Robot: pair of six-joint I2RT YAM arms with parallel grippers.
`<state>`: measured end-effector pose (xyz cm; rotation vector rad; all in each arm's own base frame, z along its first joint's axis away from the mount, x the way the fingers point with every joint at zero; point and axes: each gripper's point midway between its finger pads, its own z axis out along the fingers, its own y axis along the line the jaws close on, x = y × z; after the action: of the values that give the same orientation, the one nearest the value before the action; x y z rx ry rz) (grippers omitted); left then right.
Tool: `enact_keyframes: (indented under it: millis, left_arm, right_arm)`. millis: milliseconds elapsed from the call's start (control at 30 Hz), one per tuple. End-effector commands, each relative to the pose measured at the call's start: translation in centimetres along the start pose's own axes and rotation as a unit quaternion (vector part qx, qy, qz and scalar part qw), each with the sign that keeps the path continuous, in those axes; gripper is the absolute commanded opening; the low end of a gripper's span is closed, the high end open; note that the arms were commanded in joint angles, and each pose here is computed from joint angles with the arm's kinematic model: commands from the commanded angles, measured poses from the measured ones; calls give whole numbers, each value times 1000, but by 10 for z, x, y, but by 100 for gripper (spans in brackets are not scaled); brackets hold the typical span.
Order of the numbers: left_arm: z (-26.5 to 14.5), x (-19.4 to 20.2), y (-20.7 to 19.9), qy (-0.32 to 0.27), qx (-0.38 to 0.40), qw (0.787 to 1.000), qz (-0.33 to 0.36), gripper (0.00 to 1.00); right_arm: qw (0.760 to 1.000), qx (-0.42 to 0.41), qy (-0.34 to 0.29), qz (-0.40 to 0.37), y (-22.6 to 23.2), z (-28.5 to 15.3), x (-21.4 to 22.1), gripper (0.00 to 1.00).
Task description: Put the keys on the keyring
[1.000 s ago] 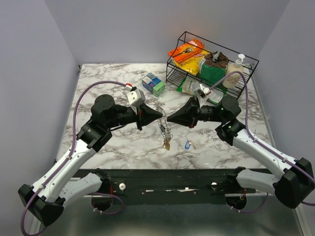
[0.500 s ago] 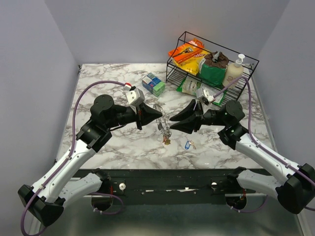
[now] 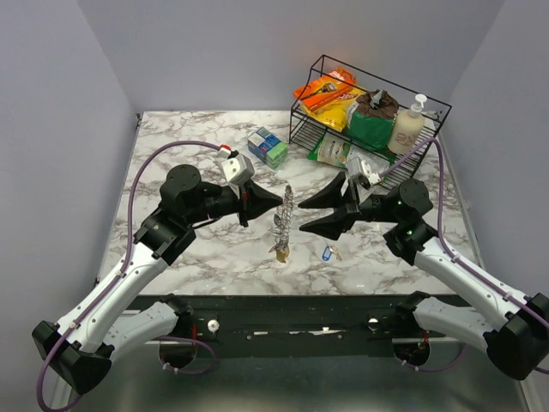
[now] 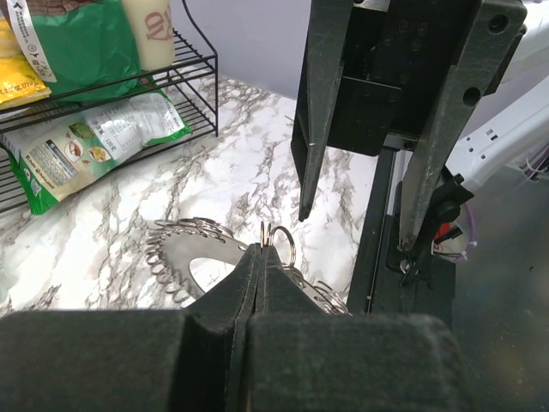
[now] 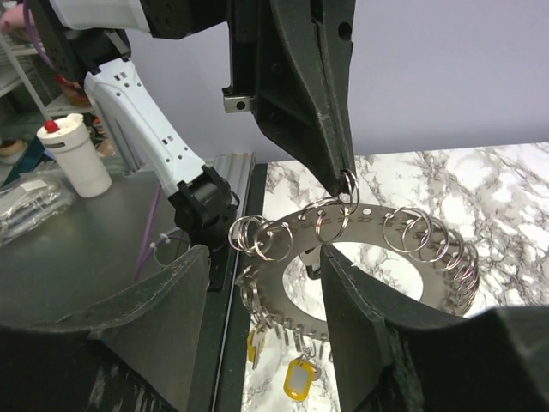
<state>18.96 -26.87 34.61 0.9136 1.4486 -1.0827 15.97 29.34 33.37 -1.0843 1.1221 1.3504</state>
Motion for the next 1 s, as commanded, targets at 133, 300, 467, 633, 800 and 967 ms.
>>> enact_keyframes:
  millis: [133,300,467,633,800,967]
  left_arm:
    - [-3,-10,3,-11,-15,1000,21,0]
    - [-7,-6,5,-1,-26,999,24,0]
    - [-14,7,10,36,-43,998,33,0]
    - [-21,16,16,68,-53,994,70,0]
    - [-27,31,23,85,-67,989,104,0]
    - [-35,32,28,72,-84,982,154,0]
  right_arm:
    - [995,94,-4,22,-25,-7,14,75]
    - [980,192,5,46,-53,-23,36,85]
    - [953,288,30,83,-75,-48,70,90]
    - [920,365,65,126,-87,-73,107,90]
    - [879,445,75,154,-96,-103,130,90]
    - [855,477,89,184,-94,-118,152,90]
